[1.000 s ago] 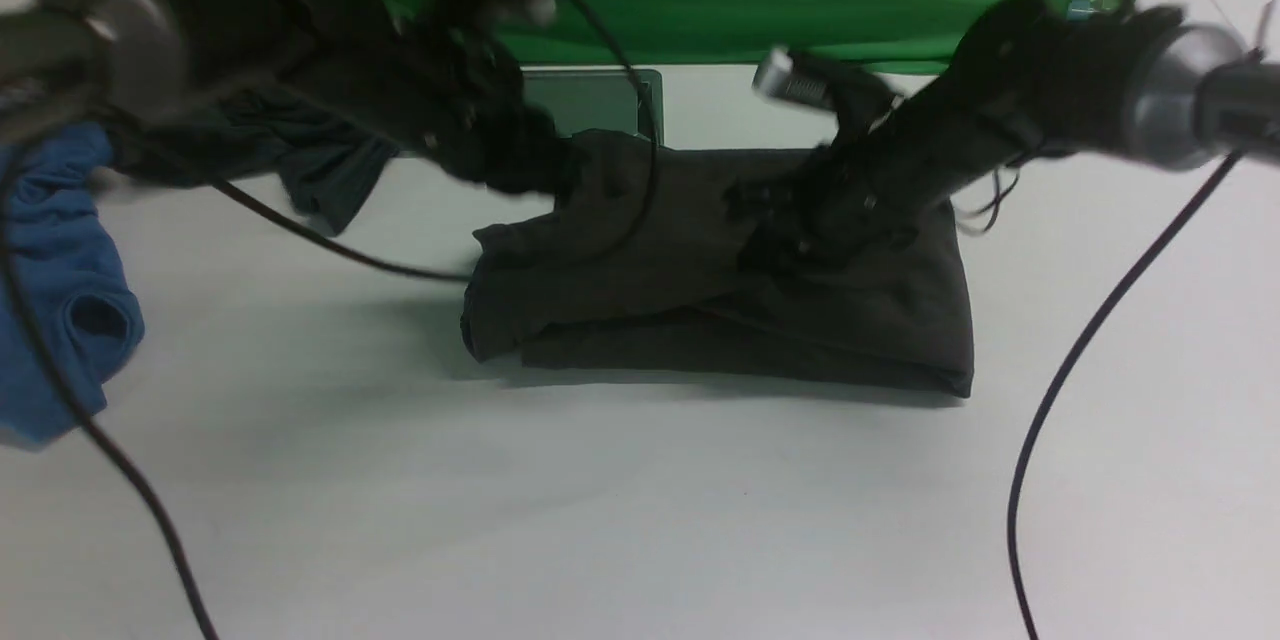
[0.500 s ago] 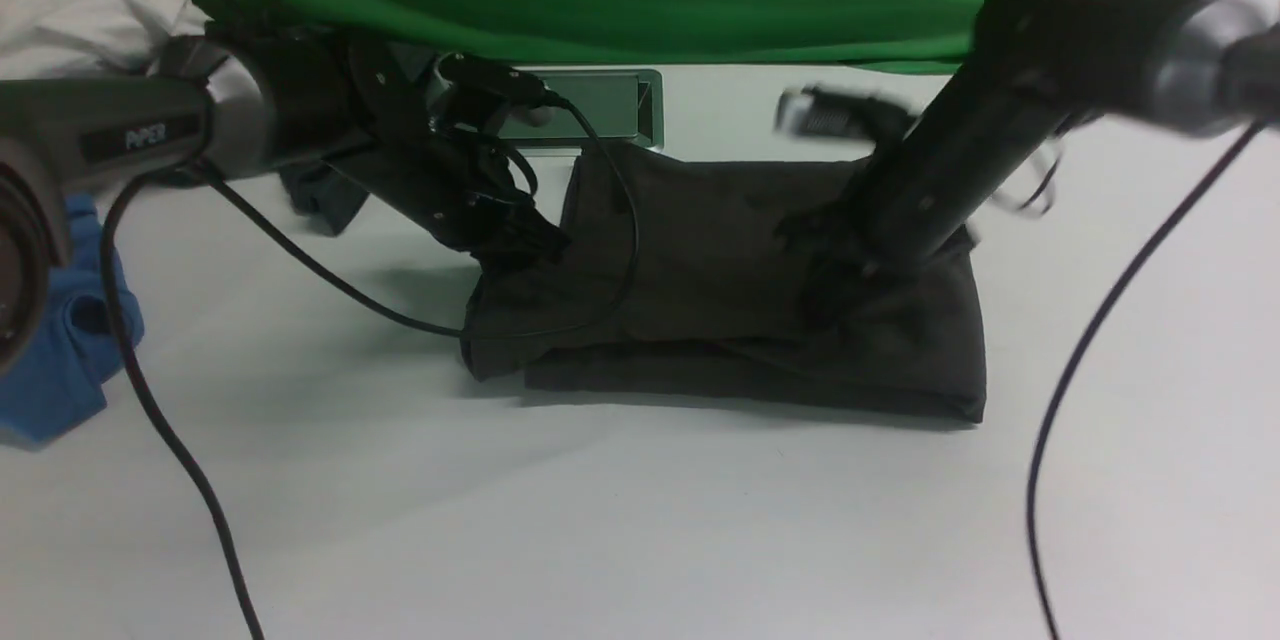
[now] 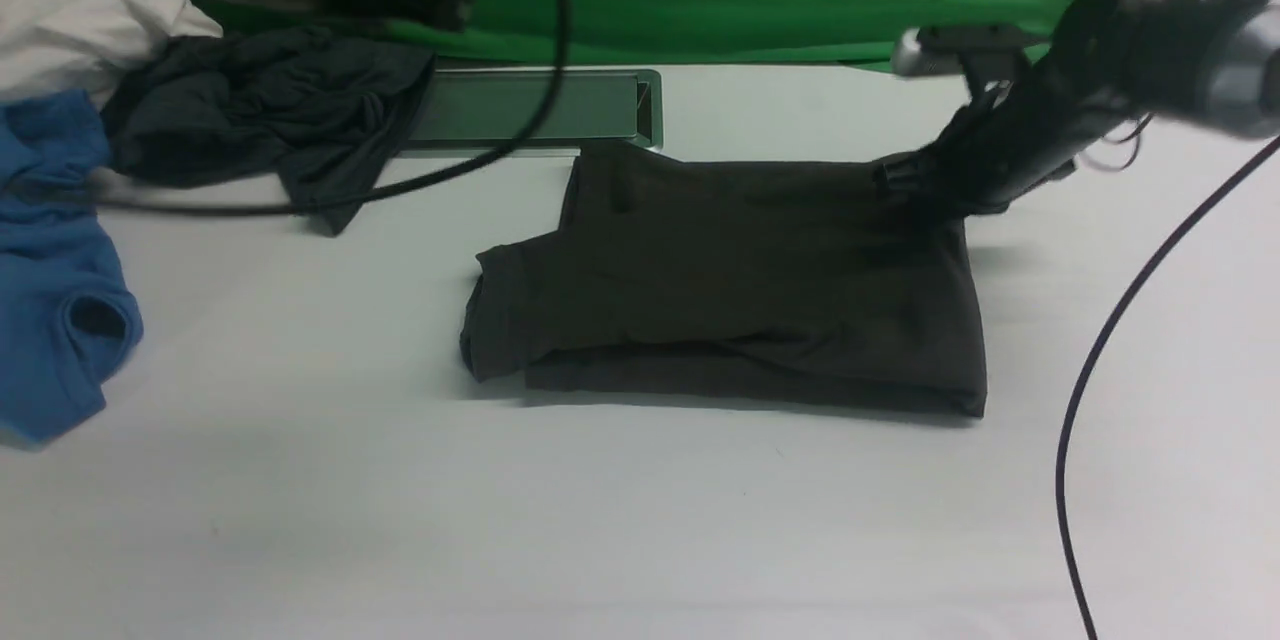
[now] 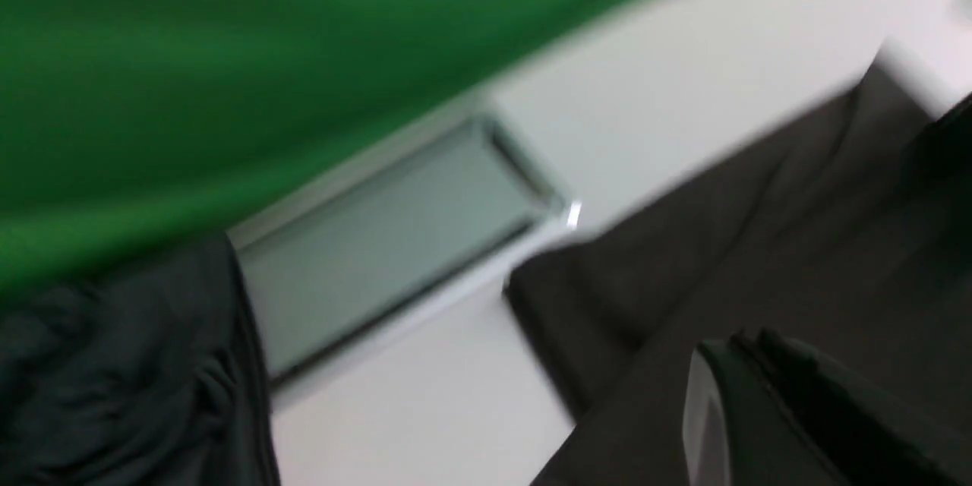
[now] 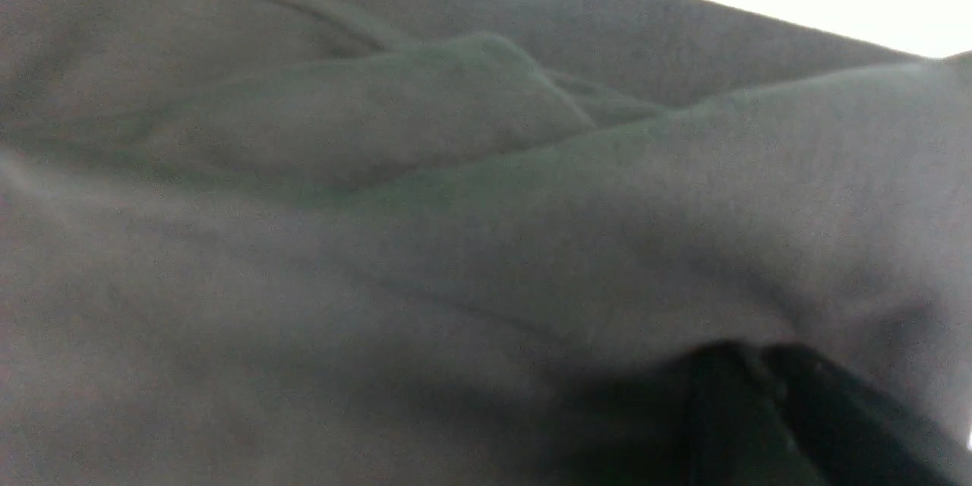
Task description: Fold a long-sleeved shirt on a white desktop.
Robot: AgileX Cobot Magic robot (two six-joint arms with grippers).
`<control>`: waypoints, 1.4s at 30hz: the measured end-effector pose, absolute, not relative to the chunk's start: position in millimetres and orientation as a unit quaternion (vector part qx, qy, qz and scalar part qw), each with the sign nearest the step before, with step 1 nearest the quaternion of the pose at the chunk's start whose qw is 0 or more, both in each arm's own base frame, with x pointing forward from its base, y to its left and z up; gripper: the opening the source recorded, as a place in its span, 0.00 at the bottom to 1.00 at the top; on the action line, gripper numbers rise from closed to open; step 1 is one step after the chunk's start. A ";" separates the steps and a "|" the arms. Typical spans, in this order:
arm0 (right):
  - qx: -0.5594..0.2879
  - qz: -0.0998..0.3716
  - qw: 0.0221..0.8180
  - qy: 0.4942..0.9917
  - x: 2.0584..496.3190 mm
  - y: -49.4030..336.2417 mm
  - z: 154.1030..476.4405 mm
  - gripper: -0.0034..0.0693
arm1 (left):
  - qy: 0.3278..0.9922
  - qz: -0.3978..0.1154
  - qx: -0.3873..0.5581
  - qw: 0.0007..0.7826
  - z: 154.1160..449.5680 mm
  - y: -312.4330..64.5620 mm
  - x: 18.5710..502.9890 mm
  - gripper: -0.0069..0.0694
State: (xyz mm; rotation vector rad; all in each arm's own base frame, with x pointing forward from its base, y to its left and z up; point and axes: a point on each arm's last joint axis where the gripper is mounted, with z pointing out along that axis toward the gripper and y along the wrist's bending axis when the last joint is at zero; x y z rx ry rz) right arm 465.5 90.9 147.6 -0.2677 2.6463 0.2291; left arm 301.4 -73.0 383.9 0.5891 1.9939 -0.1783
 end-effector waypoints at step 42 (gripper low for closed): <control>-0.017 0.143 0.515 0.845 100.7 27.3 294.4 0.07 | 0.684 -0.020 0.183 0.706 275.8 -19.6 50.2 0.11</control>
